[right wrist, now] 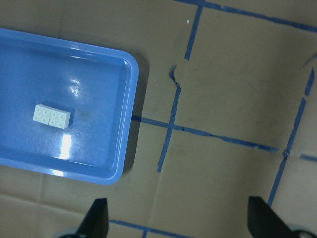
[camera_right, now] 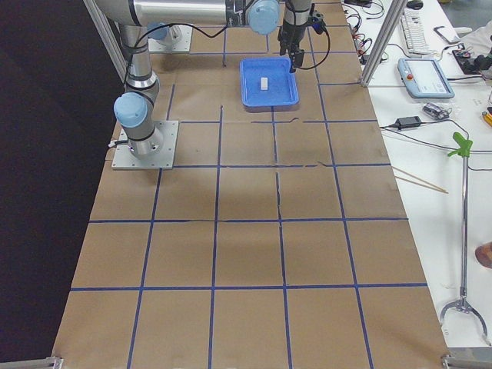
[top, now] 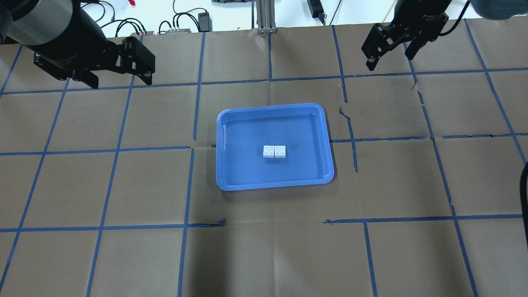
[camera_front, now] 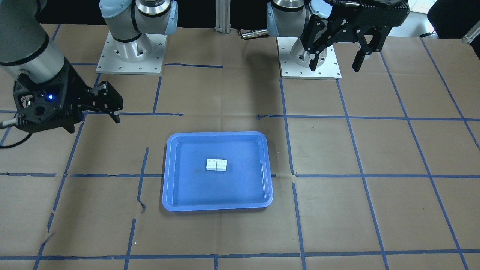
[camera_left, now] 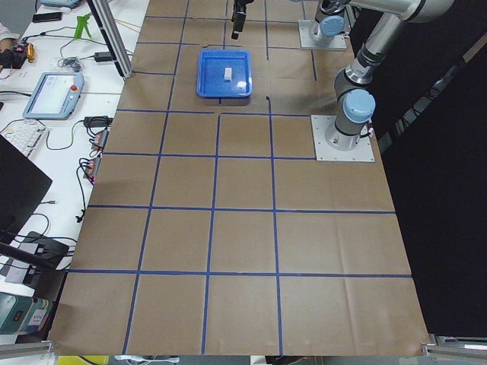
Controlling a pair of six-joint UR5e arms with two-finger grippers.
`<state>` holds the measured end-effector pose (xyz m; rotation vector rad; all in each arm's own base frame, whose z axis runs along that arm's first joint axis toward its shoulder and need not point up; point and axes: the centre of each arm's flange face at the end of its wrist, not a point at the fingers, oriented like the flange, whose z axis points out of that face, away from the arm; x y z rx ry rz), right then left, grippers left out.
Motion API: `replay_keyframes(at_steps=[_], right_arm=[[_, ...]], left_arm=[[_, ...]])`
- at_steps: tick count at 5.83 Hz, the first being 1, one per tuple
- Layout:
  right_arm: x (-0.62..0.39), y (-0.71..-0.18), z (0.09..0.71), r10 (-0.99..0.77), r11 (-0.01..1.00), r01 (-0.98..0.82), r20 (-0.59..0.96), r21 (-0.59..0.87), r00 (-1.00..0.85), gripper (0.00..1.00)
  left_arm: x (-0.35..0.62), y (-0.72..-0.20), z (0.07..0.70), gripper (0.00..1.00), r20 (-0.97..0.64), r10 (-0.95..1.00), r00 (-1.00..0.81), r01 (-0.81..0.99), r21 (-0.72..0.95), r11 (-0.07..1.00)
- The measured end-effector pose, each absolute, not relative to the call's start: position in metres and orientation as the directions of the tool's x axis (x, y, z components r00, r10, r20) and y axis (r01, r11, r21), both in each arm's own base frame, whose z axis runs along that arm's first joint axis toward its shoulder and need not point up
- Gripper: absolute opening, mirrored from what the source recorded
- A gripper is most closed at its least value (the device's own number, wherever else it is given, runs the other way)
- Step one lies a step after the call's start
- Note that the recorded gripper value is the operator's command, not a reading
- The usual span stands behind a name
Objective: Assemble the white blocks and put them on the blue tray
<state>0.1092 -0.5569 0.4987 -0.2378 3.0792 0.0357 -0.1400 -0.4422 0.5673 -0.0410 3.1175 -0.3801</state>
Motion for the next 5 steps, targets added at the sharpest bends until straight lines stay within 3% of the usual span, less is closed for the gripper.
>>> replay_keyframes(at_steps=[2,5], right_arm=[[0.119,-0.520,0.524,0.084,0.994,0.081,-0.041,0.068,-0.996,1.00],[0.132,-0.513,0.520,0.095,0.992,0.092,-0.028,0.083,-0.995,1.00]], left_arm=[[-0.139,-0.442,0.568,0.99,0.002,-0.027,-1.000,-0.027,-0.241,0.970],[-0.139,-0.442,0.568,0.99,0.003,-0.027,-1.000,-0.027,-0.242,0.970]])
